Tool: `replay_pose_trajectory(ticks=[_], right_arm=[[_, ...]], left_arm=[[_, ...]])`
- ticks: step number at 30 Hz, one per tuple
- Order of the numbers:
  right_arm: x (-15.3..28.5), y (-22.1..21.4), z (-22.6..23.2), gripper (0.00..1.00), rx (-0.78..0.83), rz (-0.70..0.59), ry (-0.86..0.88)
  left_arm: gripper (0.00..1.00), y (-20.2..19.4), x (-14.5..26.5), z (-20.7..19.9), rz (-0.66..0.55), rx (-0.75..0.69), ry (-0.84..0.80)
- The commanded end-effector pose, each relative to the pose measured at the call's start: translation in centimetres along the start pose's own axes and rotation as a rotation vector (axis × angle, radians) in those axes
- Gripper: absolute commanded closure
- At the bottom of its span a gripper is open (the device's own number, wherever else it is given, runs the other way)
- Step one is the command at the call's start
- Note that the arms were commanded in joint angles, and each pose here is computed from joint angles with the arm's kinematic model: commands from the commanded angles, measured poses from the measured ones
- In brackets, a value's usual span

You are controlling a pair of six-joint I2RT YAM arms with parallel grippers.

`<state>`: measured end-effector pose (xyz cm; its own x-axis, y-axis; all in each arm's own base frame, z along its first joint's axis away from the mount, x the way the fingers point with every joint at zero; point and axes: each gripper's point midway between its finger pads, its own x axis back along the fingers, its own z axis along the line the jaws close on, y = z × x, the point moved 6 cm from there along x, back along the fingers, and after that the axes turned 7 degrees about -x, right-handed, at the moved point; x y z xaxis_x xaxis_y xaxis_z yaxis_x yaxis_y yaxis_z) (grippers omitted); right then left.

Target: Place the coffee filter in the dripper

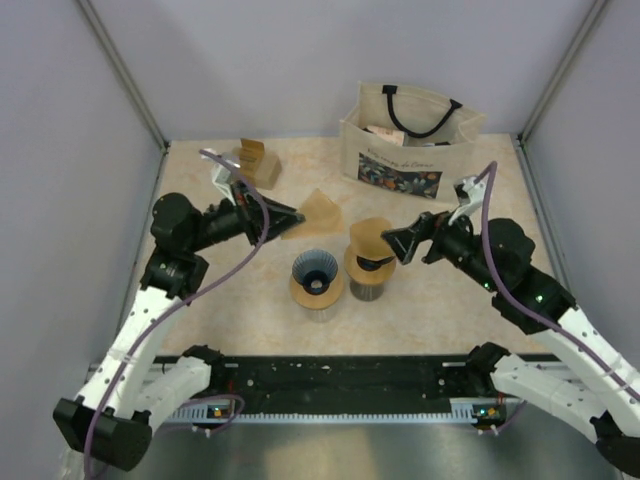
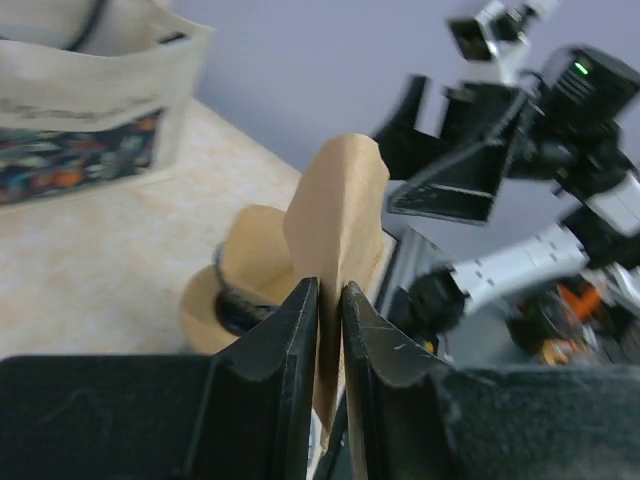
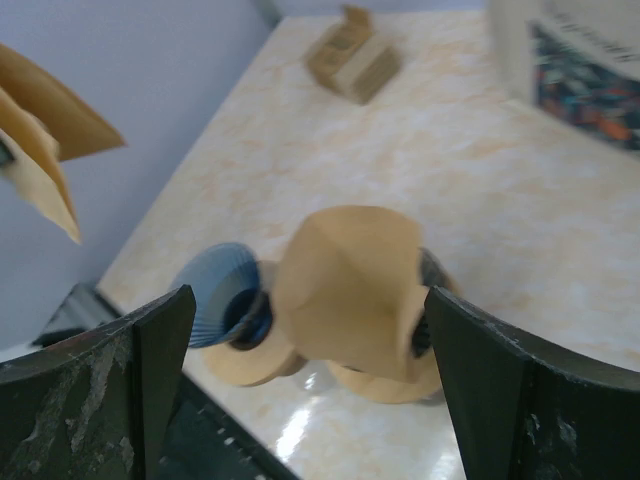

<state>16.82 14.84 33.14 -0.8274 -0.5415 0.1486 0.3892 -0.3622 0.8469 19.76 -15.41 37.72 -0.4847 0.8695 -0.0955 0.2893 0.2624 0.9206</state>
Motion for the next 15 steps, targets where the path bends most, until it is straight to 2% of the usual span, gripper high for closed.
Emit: replay_pose_trajectory(ticks=[1, 3, 6, 8, 15], right_arm=[[1.5, 1.6, 7.2, 0.01, -0.049, 0.080, 0.482], [1.7, 1.0, 8.1, 0.02, -0.046, 0.135, 0.577], [2.4, 0.3, 9.4, 0.06, -0.074, 0.187, 0.730], [2.5, 0.4, 10.1, 0.08, -0.102, 0.186, 0.794], [1.1, 0.9, 10.6, 0.14, -0.123, 0.169, 0.799]], left_arm=[[0.79, -0.2, -0.9, -4.3, 0.026, -0.195, -0.416], [0.79, -0.3, -0.8, -5.3, 0.021, -0.215, -0.511], [0.81, -0.6, -1.2, -5.5, 0.021, -0.200, -0.557], [0.89, -0.7, -1.9, -5.0, 0.032, -0.163, -0.532], [0.90, -1.1, -3.1, -4.1, 0.036, -0.148, -0.447]])
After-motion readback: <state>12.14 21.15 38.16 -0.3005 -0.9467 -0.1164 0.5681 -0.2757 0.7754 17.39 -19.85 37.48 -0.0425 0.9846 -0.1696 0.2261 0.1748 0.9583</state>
